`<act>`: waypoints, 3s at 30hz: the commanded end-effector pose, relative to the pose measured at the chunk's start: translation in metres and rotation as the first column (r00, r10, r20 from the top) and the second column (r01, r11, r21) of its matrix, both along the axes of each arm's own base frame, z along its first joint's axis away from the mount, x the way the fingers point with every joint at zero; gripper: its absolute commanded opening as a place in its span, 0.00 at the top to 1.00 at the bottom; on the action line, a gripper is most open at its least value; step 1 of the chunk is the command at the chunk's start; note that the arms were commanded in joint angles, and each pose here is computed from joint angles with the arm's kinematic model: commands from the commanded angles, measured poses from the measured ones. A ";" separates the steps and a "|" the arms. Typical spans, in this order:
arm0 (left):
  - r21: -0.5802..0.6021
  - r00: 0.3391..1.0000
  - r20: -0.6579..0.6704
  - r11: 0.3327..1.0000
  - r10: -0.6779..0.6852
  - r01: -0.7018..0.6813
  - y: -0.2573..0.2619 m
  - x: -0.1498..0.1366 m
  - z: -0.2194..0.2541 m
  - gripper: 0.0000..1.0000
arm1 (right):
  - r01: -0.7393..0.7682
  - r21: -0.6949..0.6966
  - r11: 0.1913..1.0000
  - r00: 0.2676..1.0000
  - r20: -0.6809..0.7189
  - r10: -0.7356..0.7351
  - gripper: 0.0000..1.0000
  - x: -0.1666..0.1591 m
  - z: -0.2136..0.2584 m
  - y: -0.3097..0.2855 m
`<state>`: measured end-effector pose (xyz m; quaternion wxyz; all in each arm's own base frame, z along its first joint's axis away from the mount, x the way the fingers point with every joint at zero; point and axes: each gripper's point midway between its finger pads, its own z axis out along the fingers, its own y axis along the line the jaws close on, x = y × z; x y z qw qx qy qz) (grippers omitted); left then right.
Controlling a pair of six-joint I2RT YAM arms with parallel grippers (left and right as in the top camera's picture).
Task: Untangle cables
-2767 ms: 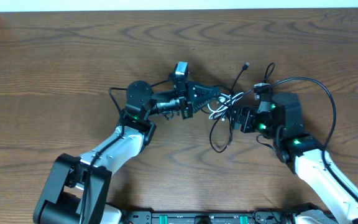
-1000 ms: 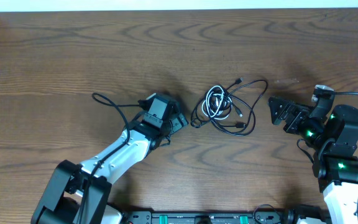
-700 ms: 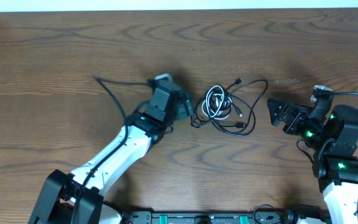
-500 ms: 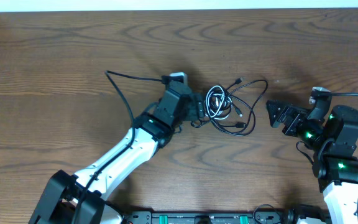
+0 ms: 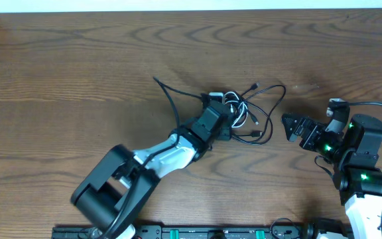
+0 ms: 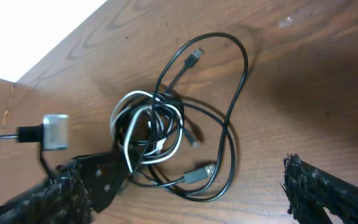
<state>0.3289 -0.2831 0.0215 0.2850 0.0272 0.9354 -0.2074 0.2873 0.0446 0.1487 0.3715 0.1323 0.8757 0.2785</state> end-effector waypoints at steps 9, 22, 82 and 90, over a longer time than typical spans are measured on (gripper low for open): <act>-0.103 0.986 0.070 0.982 -0.150 0.157 -0.022 -0.010 0.053 0.92 | -0.261 0.041 0.964 0.957 0.145 0.253 0.01 -0.009 0.025 0.035; -0.141 0.979 0.099 0.972 -0.177 0.190 -0.009 -0.025 0.102 0.92 | -0.267 0.304 0.914 0.963 0.065 0.260 0.01 -0.021 0.034 0.055; -0.126 0.981 0.075 0.974 -0.178 0.186 -0.006 -0.028 0.097 0.40 | -0.403 0.414 0.816 0.909 0.074 0.411 0.99 0.013 0.020 0.133; -0.128 0.982 0.074 0.974 -0.176 0.185 -0.006 -0.028 0.097 0.33 | -0.445 0.248 0.860 0.892 0.206 0.403 0.98 0.003 0.047 0.123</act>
